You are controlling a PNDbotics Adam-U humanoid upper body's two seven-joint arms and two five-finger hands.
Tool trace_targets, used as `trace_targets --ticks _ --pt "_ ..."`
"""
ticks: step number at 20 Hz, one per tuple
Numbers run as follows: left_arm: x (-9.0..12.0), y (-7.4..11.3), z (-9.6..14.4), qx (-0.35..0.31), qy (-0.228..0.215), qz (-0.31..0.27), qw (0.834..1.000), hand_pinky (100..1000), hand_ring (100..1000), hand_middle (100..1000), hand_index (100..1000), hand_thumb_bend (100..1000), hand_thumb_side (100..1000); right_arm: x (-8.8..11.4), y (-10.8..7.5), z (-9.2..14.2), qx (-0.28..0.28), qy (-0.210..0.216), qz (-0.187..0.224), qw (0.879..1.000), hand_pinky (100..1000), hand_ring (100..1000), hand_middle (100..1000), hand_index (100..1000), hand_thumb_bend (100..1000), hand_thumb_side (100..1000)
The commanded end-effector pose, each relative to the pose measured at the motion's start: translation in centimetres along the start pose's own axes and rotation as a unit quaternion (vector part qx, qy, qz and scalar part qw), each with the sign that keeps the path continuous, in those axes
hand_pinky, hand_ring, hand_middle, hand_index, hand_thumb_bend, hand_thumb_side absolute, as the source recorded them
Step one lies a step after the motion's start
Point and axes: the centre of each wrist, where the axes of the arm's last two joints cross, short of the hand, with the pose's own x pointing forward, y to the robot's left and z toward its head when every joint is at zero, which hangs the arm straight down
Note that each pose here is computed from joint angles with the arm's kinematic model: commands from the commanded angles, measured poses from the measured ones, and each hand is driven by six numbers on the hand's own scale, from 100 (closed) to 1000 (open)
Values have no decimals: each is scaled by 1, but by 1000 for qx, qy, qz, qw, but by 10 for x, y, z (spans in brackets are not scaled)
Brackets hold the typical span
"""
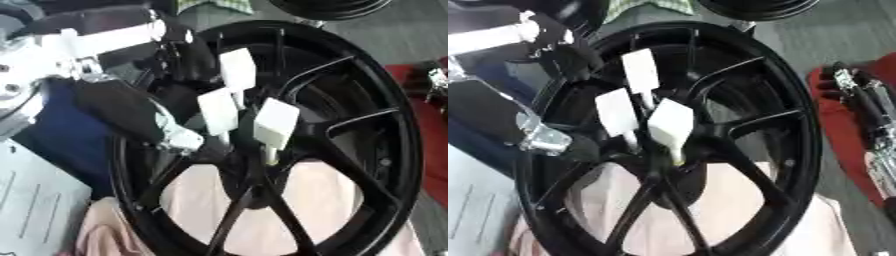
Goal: Pull the pin out of the wheel hub.
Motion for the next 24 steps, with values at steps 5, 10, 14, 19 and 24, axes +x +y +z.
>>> trace_targets --ticks 5,10,14,19,24 --pt "6 2 -10 -17 37 24 999 724 688 625 791 773 444 6 -8 -2 -3 -9 17 1000 756 719 677 714 100 723" --pt "1 0 -21 -26 60 42 997 726 692 627 792 781 444 5 -10 -1 -4 -7 19 1000 756 719 676 714 100 725" --pt "-5 -3 -28 -23 72 42 996 730 695 627 787 773 441 4 -10 0 -4 -5 20 1000 756 718 676 714 100 727" --pt "-13 -4 -32 -14 83 34 996 746 717 645 794 760 436 4 -10 0 -3 -4 20 1000 755 718 675 714 100 730" --pt "-18 -5 -37 -16 88 31 996 755 742 683 808 757 438 3 -9 0 -1 -3 20 1000 756 718 674 714 100 730"
